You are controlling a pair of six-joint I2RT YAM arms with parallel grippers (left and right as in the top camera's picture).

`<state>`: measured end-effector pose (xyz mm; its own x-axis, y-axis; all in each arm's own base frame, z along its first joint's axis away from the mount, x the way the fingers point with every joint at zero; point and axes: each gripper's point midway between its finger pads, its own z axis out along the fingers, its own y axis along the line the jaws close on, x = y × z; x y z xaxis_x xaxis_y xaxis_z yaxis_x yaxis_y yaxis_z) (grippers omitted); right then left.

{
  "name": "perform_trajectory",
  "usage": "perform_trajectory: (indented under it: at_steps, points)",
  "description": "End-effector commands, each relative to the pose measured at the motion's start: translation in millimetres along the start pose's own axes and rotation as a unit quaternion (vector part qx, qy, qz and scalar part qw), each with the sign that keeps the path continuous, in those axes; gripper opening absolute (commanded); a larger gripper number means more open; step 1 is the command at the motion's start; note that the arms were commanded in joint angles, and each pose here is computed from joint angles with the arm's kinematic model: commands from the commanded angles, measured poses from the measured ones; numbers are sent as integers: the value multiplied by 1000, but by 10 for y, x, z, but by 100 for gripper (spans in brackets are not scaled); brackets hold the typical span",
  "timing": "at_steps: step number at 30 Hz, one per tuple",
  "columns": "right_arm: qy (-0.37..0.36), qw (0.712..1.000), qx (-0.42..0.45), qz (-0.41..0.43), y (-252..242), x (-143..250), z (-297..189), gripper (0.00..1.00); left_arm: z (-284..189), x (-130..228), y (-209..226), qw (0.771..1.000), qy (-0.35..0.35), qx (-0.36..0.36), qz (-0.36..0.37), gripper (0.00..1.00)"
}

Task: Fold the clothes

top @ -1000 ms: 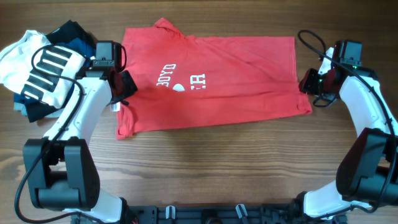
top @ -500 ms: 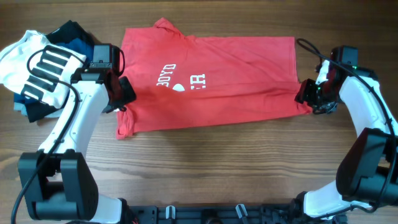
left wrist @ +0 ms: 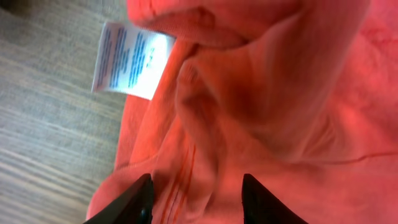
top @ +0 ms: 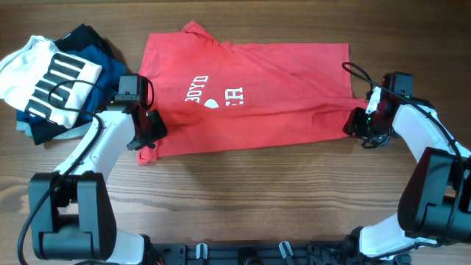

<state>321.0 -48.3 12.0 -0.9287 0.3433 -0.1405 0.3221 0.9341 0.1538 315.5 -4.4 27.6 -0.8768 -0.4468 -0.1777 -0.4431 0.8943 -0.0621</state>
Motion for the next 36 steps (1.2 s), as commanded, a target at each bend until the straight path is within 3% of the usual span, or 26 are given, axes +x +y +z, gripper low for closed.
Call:
perform_trajectory:
  at_steps: [1,5,9,13,18,24,36]
  points:
    - [11,1000,-22,1,70,57,49,52,112,25,58,1000,7,-13,-3,46]
    - [9,1000,-22,1,58,91,101,44,177,14,51,1000,8,-14,-3,46]
    - [17,1000,-21,2,38,169,150,5,224,55,70,1000,19,-20,-2,45]
    - [16,999,12,29,-74,179,156,4,256,144,117,999,39,-31,-2,37]
    - [16,997,51,48,-209,197,147,4,231,249,262,996,58,-67,1,5]
    - [20,991,107,72,-399,252,113,4,188,307,448,991,63,-116,-6,4]
    - [39,971,170,162,-761,423,15,4,12,344,485,991,61,-118,-5,4]
